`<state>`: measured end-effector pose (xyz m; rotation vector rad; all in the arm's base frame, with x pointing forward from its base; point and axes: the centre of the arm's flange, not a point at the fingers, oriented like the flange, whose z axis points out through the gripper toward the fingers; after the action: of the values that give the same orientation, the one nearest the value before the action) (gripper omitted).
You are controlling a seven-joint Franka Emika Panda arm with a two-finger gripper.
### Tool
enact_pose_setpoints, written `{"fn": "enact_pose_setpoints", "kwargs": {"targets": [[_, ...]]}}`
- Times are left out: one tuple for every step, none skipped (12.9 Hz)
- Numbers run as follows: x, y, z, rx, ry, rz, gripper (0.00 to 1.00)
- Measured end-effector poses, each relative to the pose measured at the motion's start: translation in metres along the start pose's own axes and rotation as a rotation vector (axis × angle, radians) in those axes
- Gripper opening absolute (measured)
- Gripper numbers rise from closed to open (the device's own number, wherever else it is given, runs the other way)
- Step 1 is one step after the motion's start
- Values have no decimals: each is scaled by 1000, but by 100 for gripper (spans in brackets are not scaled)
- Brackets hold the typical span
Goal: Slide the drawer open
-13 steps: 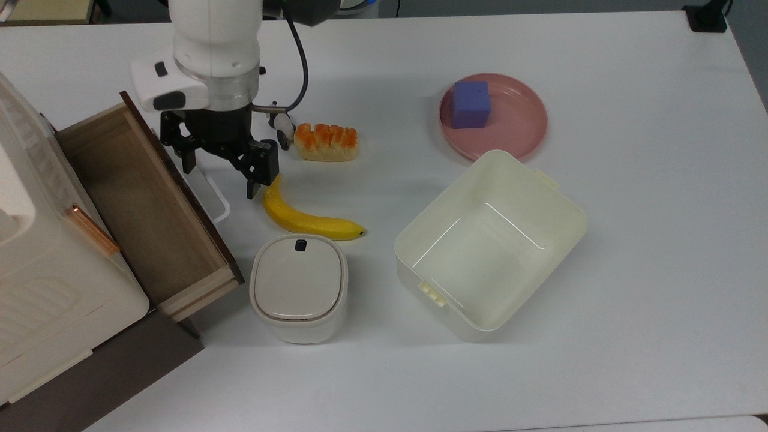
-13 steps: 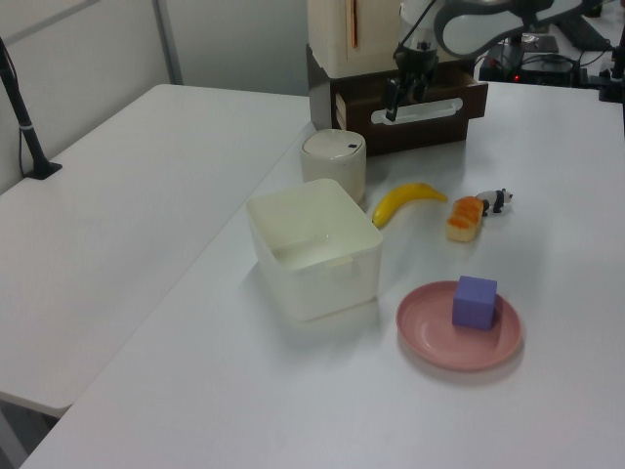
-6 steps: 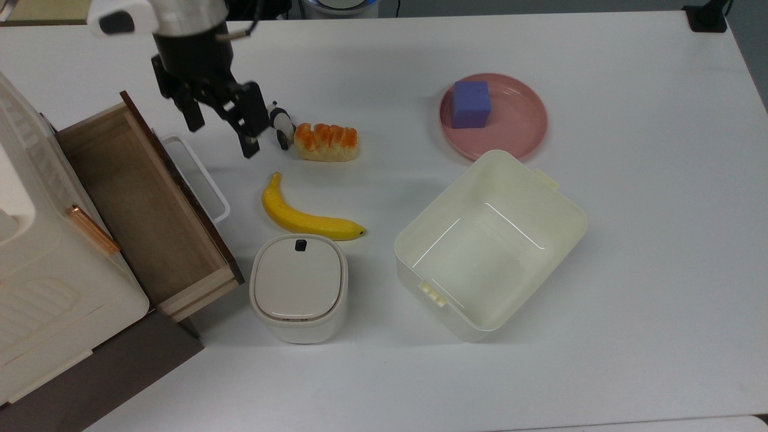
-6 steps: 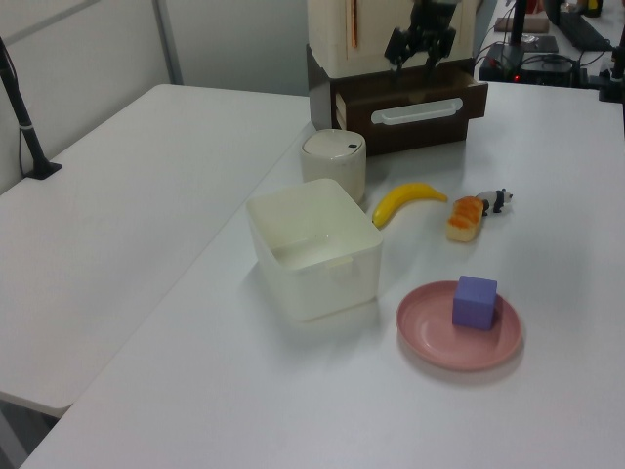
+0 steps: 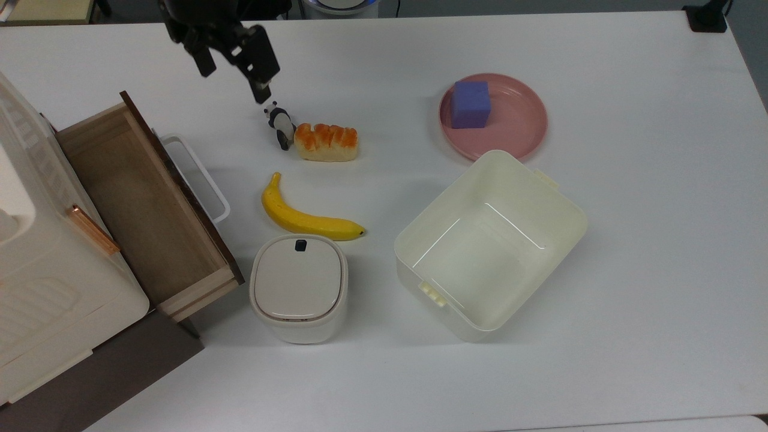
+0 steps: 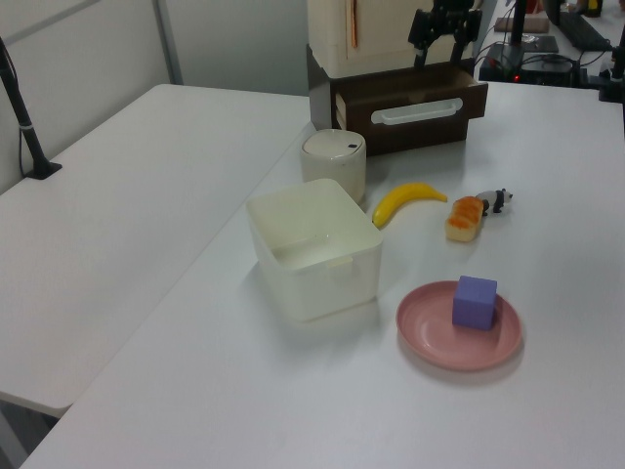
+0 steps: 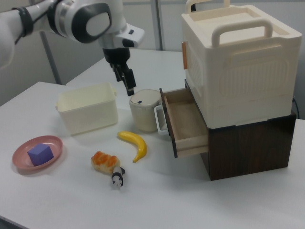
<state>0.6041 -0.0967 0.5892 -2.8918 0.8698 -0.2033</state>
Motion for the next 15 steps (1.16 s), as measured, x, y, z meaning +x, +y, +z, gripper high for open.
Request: {"fn": "enact_pose_setpoints", "kwargs": {"targets": [[-9,0,-6,-15,-29,-22,100],[-18,1,-11,-32,-65,-39,100],[-23,0,-13,-41,-84,-47,100],[-29,-2,-16,-50,-101,-54,100],[-38,-6,-18,-64,-126,-68,100],[-44,-11,-18,-78,-141,-82,100],[-50,-17,-16,-102,-150,-101,100],[-55,-24,-14,-128,-150,-123,100],[-63,-37,-10,-164,-143,-159,100],[-68,-45,-7,-187,-138,-181,100],[-76,-55,-1,-224,-131,-215,100],[-79,-60,2,-246,-126,-232,100],[-82,-62,4,-263,-122,-243,100],[-82,-62,5,-268,-122,-254,100],[-80,-59,4,-268,-125,-278,100]]}}
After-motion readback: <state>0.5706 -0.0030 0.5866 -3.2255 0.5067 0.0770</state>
